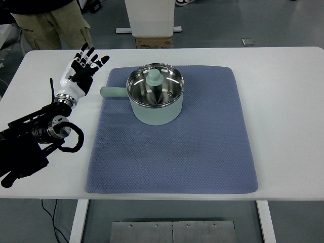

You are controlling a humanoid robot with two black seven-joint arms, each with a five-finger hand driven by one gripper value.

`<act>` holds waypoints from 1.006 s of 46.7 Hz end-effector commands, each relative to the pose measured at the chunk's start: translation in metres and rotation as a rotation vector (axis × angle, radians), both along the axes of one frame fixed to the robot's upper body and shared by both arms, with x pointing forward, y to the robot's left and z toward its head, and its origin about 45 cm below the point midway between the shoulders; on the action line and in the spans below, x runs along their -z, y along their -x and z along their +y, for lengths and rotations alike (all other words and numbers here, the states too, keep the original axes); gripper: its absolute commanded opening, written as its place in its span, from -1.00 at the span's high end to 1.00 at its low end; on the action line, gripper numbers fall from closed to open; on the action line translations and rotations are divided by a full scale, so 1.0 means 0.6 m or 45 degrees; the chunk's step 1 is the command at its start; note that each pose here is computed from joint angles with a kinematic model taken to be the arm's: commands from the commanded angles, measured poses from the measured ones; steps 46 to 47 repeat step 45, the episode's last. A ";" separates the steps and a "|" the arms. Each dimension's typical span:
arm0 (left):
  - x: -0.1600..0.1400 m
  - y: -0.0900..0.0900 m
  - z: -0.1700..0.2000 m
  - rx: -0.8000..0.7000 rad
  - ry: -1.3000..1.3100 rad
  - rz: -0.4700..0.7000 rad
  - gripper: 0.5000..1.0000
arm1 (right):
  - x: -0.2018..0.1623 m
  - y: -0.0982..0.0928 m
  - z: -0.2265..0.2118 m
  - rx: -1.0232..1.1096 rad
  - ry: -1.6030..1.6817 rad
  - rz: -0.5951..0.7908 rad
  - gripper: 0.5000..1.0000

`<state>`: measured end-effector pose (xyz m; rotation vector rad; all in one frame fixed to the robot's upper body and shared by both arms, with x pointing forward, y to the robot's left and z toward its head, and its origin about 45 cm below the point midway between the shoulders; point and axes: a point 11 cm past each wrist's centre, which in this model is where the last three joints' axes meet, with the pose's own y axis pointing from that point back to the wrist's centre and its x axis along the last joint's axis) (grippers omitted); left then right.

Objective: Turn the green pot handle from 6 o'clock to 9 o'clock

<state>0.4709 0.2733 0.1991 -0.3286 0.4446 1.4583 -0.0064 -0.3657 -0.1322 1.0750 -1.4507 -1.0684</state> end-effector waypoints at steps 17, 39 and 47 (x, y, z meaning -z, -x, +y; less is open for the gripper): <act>0.023 0.013 0.005 -0.003 0.000 0.034 -1.00 | 0.000 0.000 0.000 -0.002 0.000 0.001 -1.00; 0.019 0.011 0.004 -0.007 0.008 0.025 -1.00 | 0.000 0.000 0.000 -0.004 0.000 -0.001 -1.00; 0.016 0.009 0.004 -0.011 0.018 0.021 -1.00 | 0.000 -0.001 0.001 -0.001 -0.005 -0.003 -1.00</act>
